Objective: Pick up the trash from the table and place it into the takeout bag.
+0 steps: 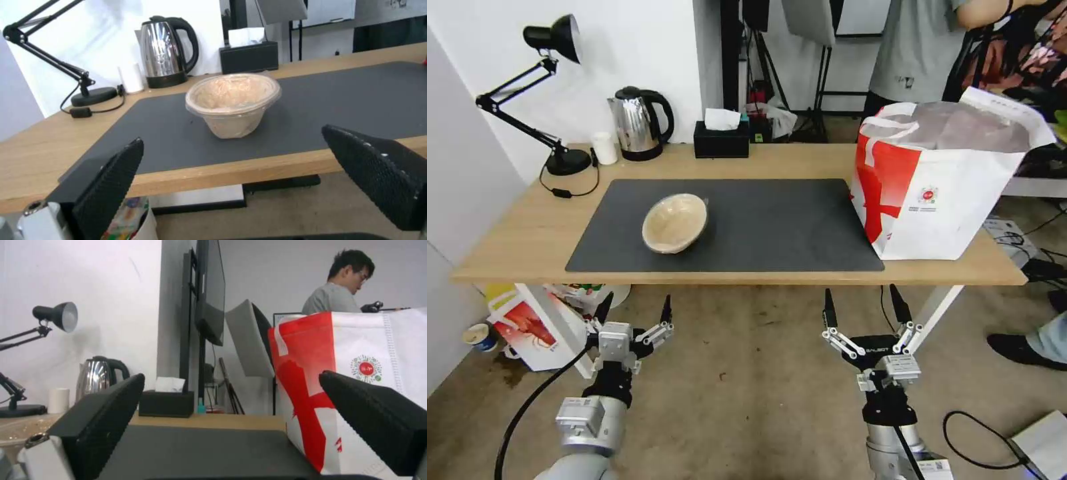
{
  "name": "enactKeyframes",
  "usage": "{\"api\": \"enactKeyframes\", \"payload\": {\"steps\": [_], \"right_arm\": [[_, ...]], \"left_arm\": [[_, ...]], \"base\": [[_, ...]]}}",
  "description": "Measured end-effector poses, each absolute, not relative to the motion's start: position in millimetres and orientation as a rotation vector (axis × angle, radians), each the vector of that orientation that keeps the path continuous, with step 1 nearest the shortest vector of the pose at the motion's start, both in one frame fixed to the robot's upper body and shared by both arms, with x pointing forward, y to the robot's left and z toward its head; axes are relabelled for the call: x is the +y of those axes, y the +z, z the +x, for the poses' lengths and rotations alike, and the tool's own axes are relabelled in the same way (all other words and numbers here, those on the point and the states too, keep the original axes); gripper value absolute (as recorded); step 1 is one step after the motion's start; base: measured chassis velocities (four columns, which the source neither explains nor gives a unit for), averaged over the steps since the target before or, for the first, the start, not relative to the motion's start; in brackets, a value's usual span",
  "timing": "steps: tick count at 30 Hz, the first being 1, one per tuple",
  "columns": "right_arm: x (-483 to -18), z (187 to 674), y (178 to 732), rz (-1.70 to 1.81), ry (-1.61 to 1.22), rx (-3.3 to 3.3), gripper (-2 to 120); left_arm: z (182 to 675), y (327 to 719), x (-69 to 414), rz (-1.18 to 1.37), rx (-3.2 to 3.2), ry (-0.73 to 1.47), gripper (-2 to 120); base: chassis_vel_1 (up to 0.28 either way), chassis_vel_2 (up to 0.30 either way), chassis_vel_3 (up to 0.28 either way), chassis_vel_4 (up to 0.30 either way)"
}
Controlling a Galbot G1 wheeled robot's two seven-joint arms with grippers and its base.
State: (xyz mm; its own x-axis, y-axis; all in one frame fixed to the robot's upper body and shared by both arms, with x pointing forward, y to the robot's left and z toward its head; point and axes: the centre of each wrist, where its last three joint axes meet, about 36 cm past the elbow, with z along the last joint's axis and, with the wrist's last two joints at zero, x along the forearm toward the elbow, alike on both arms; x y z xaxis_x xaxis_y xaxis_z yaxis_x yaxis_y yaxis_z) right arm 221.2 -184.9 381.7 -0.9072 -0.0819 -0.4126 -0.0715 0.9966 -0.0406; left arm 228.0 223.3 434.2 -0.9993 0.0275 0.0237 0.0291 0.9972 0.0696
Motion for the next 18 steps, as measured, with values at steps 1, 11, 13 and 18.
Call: {"api": "enactKeyframes", "payload": {"steps": [1,11,13,18], "right_arm": [[-184.9,221.2,381.7,-0.109,-0.034,2.712,100],[-184.9,221.2,380.4,-0.114,-0.039,2.717,100],[-184.9,221.0,380.4,-0.113,-0.041,2.722,100],[-184.9,221.0,380.6,-0.112,-0.044,2.724,100]], "left_arm": [[228.0,434.2,223.3,-0.044,-3.117,-0.109,100],[228.0,434.2,223.3,-0.044,-3.117,-0.109,100],[228.0,434.2,223.3,-0.044,-3.117,-0.109,100],[228.0,434.2,223.3,-0.044,-3.117,-0.109,100]], "base": [[0.0,0.0,0.0,0.0],[0.0,0.0,0.0,0.0],[0.0,0.0,0.0,0.0],[0.0,0.0,0.0,0.0]]}}
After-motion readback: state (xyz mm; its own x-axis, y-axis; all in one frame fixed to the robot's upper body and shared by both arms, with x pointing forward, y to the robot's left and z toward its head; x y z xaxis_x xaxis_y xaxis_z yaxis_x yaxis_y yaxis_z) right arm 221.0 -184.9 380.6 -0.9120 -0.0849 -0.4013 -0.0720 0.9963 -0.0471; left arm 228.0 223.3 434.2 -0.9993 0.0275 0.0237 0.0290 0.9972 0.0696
